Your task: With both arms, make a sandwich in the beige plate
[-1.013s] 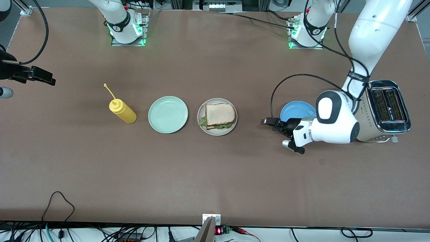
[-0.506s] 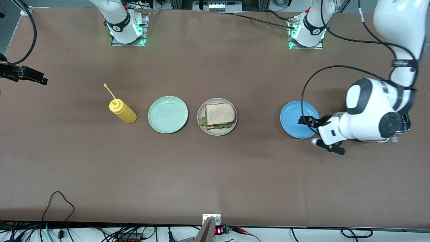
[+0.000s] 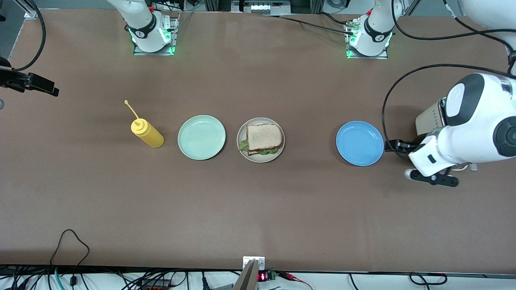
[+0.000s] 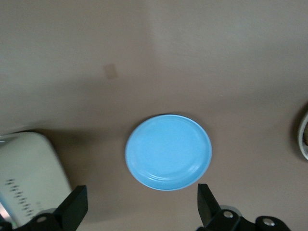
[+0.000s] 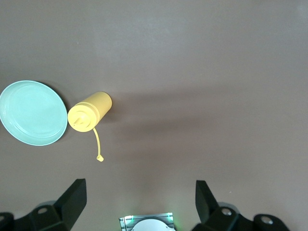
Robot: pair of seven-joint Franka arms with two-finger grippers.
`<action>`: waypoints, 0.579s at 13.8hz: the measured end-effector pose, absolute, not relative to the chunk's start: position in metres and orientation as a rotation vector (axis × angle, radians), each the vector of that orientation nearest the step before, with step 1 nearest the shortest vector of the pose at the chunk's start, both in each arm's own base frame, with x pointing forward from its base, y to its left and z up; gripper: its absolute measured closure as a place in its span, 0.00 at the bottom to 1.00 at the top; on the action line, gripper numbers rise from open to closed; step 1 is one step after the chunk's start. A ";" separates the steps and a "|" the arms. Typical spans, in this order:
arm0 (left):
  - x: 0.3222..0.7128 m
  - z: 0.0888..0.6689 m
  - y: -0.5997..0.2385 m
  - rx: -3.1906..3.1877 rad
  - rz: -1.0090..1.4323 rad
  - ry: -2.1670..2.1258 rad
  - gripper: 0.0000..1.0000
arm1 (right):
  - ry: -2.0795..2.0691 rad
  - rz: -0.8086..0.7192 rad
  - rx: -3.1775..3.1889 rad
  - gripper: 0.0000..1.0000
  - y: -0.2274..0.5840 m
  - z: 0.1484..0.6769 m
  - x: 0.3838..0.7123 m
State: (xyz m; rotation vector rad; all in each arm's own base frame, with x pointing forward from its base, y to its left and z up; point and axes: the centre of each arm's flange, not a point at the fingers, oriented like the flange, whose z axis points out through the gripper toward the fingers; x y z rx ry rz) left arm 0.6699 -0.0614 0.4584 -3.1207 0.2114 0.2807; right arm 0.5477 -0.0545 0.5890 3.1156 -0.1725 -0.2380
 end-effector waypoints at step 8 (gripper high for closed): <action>0.626 0.598 -0.006 -3.149 -0.044 -0.031 0.00 | -0.219 -0.213 3.115 0.00 -0.070 0.591 0.549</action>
